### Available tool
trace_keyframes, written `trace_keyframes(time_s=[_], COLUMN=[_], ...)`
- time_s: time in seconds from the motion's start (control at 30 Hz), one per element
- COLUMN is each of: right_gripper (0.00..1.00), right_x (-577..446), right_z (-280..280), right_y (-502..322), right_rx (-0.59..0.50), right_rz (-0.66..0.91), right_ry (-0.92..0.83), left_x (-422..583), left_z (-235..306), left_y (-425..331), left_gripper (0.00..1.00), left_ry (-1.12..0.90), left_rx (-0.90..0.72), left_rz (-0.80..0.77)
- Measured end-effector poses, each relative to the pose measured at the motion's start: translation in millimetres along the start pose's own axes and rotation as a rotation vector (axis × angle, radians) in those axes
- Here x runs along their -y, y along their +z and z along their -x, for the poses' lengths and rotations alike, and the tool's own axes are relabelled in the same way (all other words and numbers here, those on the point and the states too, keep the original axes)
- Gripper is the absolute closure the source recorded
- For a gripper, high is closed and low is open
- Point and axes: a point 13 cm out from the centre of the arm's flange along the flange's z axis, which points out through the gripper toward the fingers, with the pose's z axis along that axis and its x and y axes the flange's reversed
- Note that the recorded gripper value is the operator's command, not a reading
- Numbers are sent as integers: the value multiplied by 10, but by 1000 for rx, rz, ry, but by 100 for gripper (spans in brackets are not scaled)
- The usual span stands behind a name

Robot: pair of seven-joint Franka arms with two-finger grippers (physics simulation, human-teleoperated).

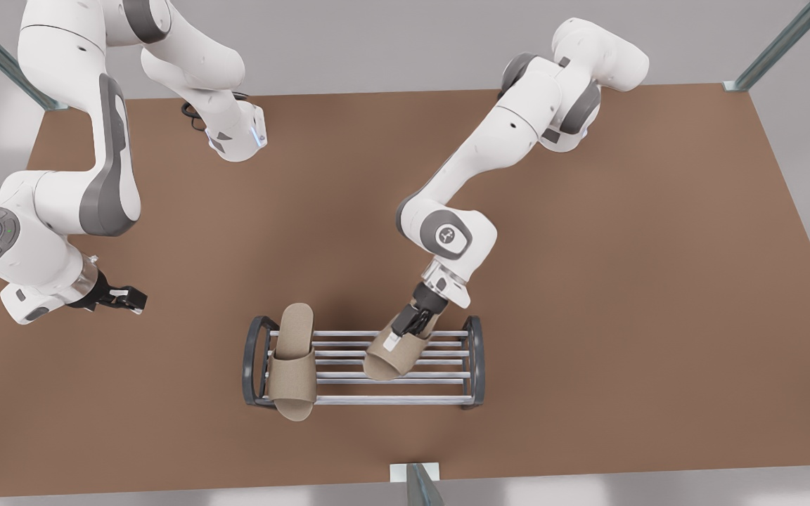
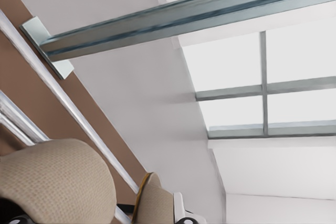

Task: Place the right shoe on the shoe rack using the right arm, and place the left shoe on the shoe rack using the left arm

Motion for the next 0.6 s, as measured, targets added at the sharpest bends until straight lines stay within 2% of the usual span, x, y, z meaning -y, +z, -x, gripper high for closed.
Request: trace_keyframes(time_s=[0.6], right_gripper=[0], right_x=[-3], right_z=[5], right_y=[7], right_rx=[1], right_rz=[1], right_ry=[1], left_x=[177], left_z=[-24], left_y=[105], left_gripper=[1], left_ry=[2], left_rx=[-34], left_rz=[-72])
